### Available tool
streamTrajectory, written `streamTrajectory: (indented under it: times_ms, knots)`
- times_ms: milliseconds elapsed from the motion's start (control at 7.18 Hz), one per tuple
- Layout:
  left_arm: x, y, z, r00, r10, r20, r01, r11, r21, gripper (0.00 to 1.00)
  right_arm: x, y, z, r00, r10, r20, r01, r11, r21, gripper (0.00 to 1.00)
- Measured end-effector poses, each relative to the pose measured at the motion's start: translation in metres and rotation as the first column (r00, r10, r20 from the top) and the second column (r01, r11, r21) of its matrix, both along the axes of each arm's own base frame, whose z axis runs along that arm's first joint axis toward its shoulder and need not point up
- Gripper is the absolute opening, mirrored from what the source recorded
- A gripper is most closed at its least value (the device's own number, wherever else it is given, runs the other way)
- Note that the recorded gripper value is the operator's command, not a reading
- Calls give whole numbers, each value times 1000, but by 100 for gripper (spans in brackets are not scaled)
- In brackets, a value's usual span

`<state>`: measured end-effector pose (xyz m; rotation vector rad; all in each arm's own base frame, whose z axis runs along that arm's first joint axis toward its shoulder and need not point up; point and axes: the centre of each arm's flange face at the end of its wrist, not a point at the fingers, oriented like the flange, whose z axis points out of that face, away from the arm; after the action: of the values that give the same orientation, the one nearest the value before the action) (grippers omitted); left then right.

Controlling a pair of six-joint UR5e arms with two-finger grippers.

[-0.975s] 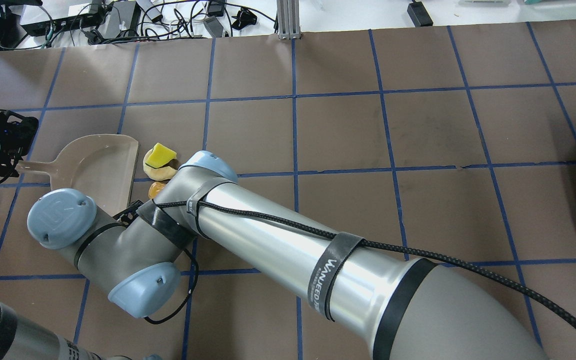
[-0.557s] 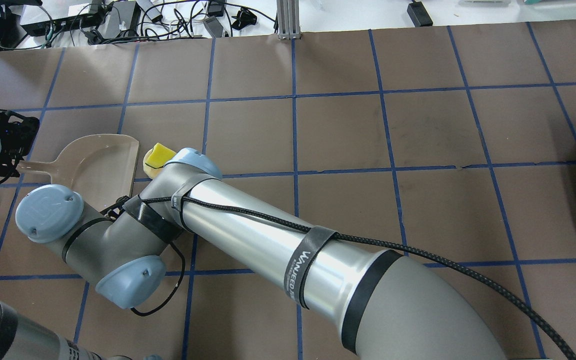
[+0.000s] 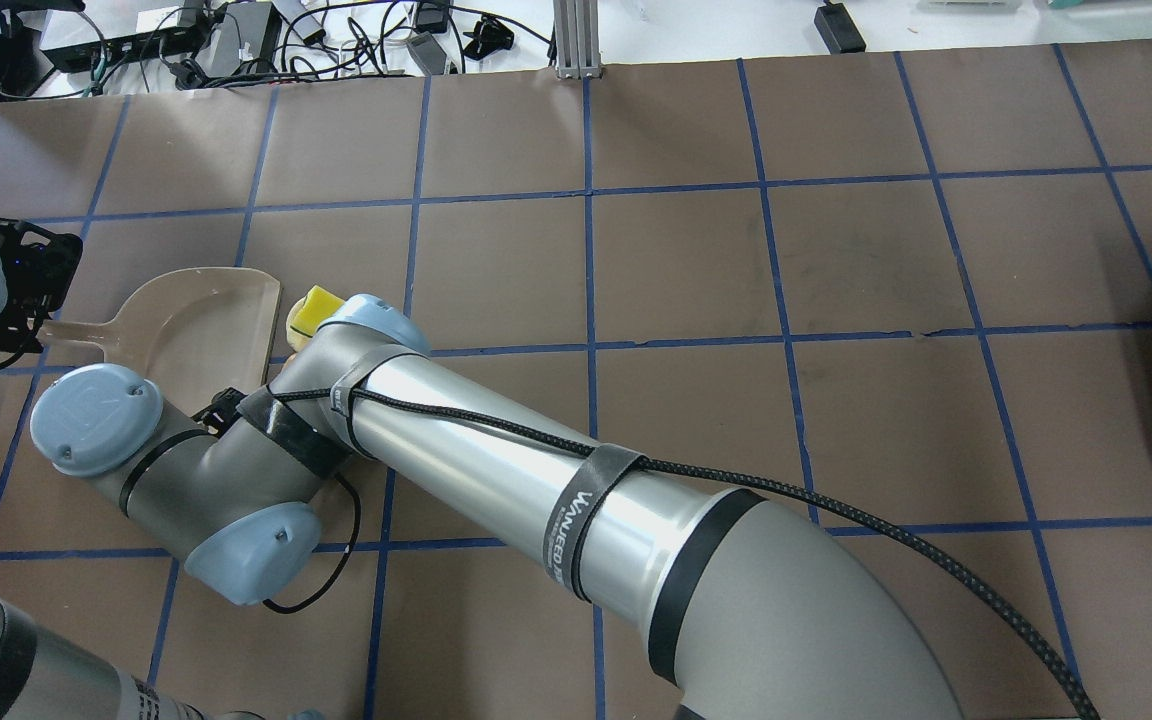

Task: Sweep and dump trash in nearest bin
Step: 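Sweep the lemon wedge and potato toward the dustpan with the right-held brush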

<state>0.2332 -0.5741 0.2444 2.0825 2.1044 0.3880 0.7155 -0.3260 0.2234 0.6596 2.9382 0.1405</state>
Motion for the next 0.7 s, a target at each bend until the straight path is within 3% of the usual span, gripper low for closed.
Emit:
streamTrajectory:
  times_ms: [418, 557, 697]
  knots:
    - [0, -1, -1, 1000, 2, 4, -2, 1000, -6, 0, 7, -5, 3, 982, 181, 47, -180, 983, -21, 0]
    - [0, -1, -2, 1000, 3, 4, -3, 1000, -6, 0, 11, -8, 4, 967, 247, 61, -245, 969, -36, 0]
    - [0, -1, -2, 1000, 2, 4, -2, 1000, -6, 0, 17, -11, 5, 941, 330, 73, -326, 943, -64, 0]
